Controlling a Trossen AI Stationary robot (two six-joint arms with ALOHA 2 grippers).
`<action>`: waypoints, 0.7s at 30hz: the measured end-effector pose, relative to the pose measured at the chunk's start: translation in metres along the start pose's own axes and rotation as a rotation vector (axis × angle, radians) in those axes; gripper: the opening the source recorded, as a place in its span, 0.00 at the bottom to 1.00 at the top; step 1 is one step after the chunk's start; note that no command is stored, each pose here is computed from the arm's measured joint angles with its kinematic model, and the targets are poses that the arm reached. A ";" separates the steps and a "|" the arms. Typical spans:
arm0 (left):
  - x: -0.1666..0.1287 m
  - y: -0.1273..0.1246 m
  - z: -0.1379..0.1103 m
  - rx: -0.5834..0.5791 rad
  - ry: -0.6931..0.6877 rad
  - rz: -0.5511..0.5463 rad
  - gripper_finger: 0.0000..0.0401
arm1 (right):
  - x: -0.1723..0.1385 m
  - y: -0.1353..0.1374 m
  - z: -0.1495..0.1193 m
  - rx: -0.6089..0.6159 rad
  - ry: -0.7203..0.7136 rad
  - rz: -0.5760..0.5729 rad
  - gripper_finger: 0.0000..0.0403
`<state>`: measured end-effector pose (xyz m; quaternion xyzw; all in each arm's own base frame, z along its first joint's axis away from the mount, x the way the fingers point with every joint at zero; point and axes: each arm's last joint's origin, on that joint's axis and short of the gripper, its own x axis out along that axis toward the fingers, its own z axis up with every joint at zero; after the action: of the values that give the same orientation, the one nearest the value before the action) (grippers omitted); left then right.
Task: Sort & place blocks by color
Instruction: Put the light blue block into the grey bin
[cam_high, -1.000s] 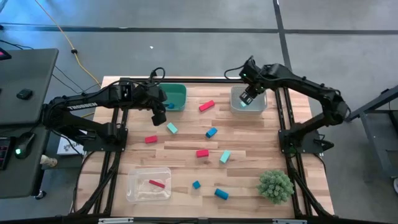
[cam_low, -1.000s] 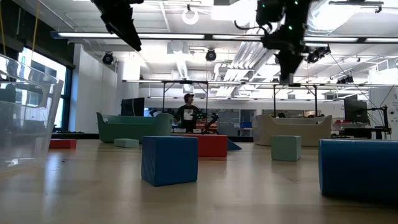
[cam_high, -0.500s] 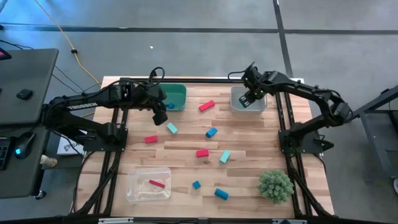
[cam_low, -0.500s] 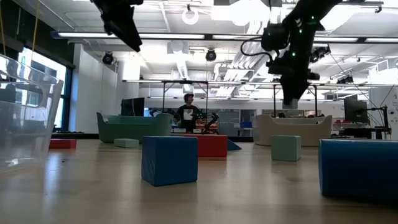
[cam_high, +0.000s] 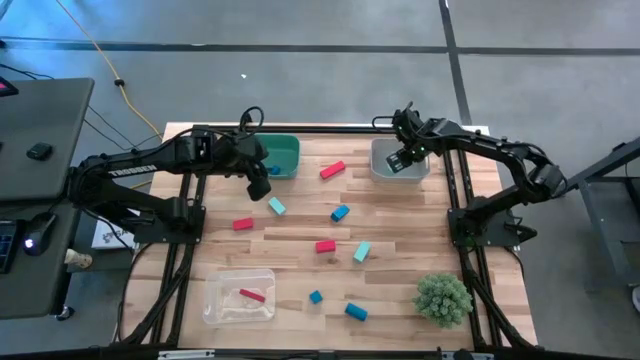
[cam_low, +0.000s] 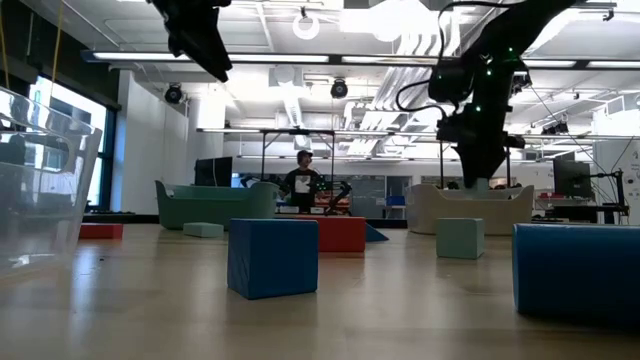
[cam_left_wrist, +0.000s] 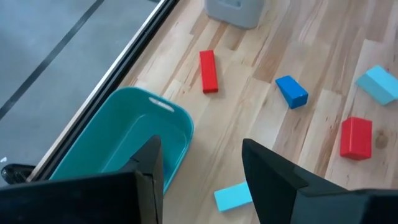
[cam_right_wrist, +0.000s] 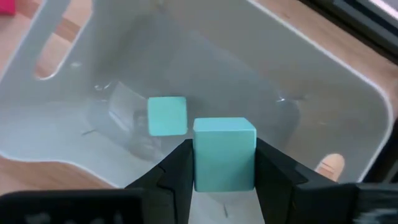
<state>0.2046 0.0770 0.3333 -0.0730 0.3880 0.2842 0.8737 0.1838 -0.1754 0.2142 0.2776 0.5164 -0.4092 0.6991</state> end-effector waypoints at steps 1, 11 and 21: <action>0.000 0.000 0.001 -0.003 -0.010 -0.001 0.35 | 0.000 -0.001 0.001 0.001 -0.002 -0.003 0.31; 0.000 -0.001 0.006 -0.014 -0.057 -0.008 0.35 | 0.009 -0.004 0.002 0.013 0.037 0.010 0.31; 0.000 -0.001 0.006 0.036 -0.058 -0.006 0.35 | 0.027 0.007 0.000 -0.003 0.118 -0.004 0.30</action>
<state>0.2085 0.0784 0.3374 -0.0502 0.3674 0.2765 0.8866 0.1936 -0.1791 0.1883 0.2993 0.5579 -0.3928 0.6670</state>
